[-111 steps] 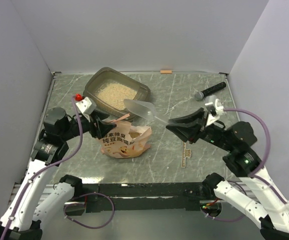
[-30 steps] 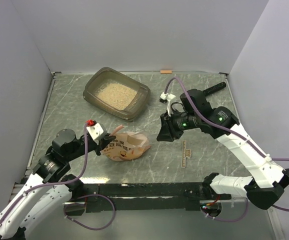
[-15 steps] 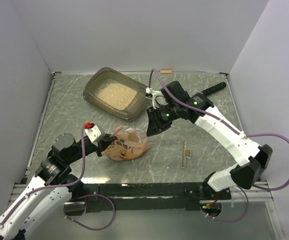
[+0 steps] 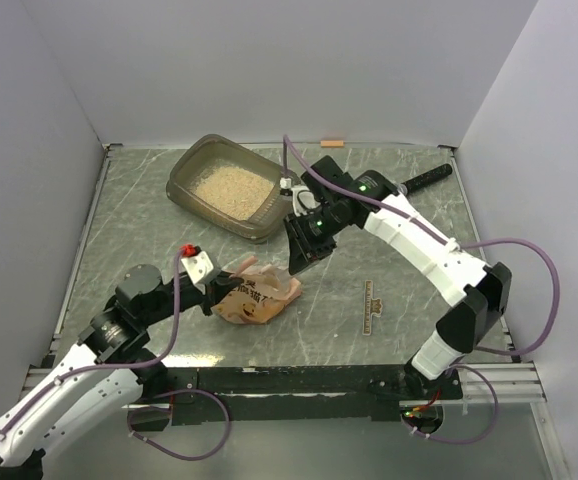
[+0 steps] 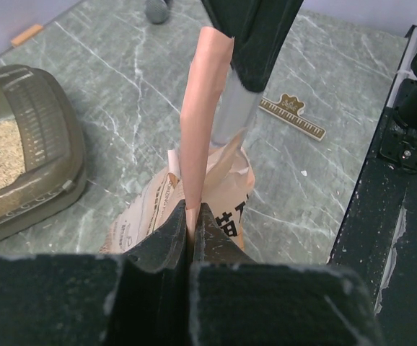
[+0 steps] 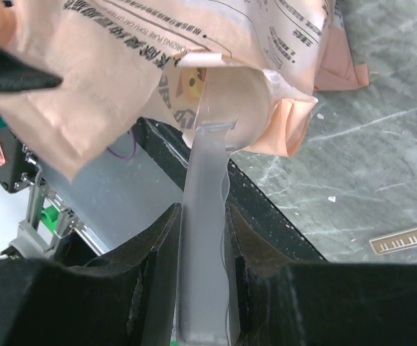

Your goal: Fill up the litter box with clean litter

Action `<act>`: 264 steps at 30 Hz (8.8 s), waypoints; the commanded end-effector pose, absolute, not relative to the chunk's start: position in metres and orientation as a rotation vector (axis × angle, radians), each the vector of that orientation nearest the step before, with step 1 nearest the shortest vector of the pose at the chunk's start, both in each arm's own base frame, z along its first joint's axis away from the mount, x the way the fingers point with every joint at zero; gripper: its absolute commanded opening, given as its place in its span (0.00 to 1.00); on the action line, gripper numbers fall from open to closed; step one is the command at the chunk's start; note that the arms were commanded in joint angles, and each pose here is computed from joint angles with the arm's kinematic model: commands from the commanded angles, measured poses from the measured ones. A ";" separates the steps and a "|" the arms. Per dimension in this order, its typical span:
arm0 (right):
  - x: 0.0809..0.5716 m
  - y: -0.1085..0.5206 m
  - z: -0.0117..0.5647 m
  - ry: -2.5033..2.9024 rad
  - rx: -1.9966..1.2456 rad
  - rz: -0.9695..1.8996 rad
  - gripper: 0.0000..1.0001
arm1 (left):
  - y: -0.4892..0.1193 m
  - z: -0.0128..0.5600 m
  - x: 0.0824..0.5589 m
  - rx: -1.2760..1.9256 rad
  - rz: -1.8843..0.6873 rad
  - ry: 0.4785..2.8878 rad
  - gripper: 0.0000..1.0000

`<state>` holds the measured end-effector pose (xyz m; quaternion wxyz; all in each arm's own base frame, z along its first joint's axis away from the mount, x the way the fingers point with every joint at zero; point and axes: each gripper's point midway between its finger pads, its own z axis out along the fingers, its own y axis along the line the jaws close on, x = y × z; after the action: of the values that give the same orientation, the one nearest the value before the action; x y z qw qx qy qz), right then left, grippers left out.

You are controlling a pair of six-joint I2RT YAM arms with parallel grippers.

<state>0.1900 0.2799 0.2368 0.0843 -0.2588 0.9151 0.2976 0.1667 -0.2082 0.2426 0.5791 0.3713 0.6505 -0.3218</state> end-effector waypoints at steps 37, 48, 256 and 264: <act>0.160 0.318 0.164 2.176 -0.594 1.798 0.00 | -0.173 0.235 0.202 0.690 -0.451 1.663 0.01; 0.169 0.394 0.182 1.984 -0.554 2.067 0.00 | -0.137 0.246 0.218 0.586 -0.232 1.740 0.01; 0.150 0.271 0.294 2.253 -0.839 1.120 0.00 | -0.164 0.255 0.184 0.613 -0.529 1.531 0.01; 0.162 0.303 0.280 2.293 -0.883 1.186 0.00 | -0.168 0.256 0.181 0.631 -0.551 1.521 0.01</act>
<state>0.1557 0.2796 0.2618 0.1926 -0.3046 0.8464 0.3921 0.1864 -0.1569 0.2323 0.6297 0.2782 0.6964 -0.2027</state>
